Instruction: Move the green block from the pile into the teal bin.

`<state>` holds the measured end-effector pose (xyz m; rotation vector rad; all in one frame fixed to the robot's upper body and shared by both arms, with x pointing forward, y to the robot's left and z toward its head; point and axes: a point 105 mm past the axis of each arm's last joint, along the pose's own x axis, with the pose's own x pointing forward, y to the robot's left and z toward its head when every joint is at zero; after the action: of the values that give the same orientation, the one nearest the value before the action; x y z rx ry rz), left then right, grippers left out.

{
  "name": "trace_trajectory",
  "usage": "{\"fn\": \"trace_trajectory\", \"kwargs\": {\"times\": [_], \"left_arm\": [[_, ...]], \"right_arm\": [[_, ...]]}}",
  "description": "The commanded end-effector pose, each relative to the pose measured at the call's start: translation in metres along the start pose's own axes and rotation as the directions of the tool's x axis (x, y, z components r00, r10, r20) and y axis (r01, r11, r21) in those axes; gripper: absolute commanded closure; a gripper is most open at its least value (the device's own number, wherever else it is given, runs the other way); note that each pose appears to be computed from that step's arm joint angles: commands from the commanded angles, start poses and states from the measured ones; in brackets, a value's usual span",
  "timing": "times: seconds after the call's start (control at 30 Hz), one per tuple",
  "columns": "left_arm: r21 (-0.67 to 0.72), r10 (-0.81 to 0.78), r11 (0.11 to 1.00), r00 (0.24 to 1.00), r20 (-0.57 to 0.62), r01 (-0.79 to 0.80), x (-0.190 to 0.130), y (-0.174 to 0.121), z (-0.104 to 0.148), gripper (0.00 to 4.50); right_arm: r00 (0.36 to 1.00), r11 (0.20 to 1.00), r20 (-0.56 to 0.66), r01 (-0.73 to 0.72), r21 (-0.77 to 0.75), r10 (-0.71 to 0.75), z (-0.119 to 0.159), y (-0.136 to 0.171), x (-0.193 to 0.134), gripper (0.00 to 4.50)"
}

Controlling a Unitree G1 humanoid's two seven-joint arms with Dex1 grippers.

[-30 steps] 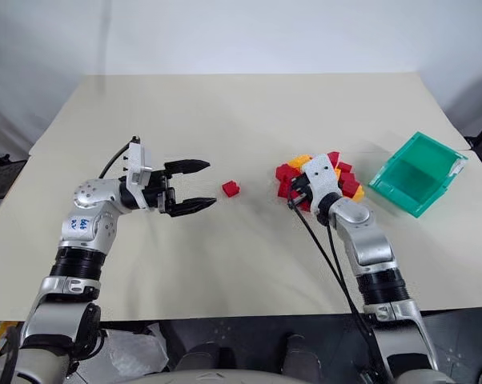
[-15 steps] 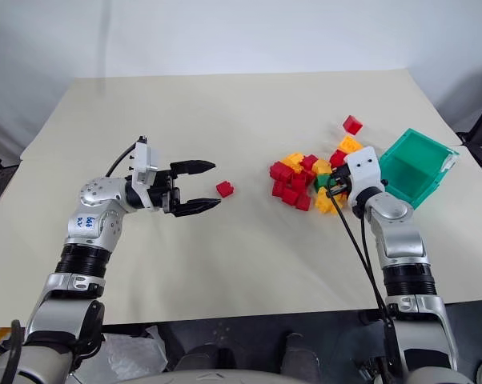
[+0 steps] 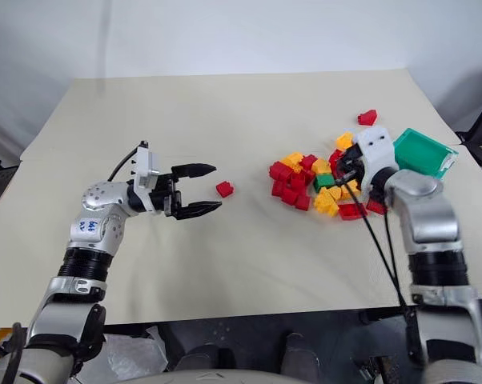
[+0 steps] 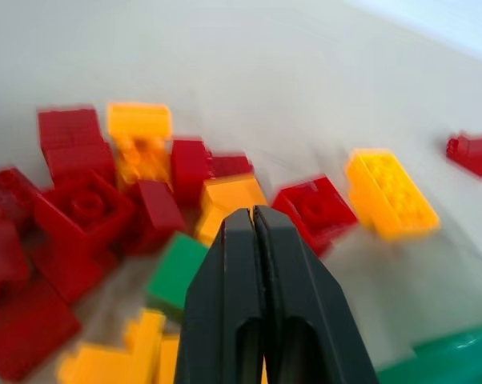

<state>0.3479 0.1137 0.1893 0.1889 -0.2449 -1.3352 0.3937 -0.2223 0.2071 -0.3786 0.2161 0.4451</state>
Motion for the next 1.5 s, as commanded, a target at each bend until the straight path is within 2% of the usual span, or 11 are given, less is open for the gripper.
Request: {"fn": "trace_trajectory", "kwargs": {"times": [0.03,0.3,0.37,0.67,0.9,1.17,1.5], "left_arm": [[0.051,-0.009,0.999,0.999,0.035,0.007,0.003,-0.002,0.01,0.0],[0.062,-0.011,0.998,0.999,0.043,0.008,0.005,-0.003,0.009,0.0],[0.065,-0.001,0.998,0.999,0.047,-0.002,0.004,-0.001,0.01,0.0],[0.071,0.023,0.997,0.998,0.05,-0.027,-0.001,-0.004,0.01,0.0],[0.069,0.043,0.997,0.998,0.049,-0.047,-0.003,-0.006,0.01,0.0],[0.067,0.062,0.996,0.997,0.048,-0.065,-0.005,-0.006,0.01,0.0],[0.061,0.072,0.995,0.996,0.051,-0.075,-0.005,-0.006,0.01,0.0]], "right_arm": [[0.99,0.992,-0.077,-0.122,-0.01,0.121,0.007,0.01,-0.002,3.23],[0.953,0.972,-0.216,-0.23,-0.049,0.214,0.009,0.014,0.006,0.41],[0.949,0.971,-0.237,-0.23,-0.061,0.21,0.006,0.012,0.012,0.04],[0.94,0.968,-0.28,-0.231,-0.1,0.195,-0.004,0.003,0.035,0.04],[0.923,0.957,-0.302,-0.276,-0.092,0.238,-0.008,0.009,0.048,0.04],[0.863,0.929,-0.423,-0.352,-0.113,0.276,-0.014,0.014,0.043,0.04],[0.842,0.917,-0.477,-0.365,-0.158,0.253,-0.01,0.01,0.037,0.04]]}}
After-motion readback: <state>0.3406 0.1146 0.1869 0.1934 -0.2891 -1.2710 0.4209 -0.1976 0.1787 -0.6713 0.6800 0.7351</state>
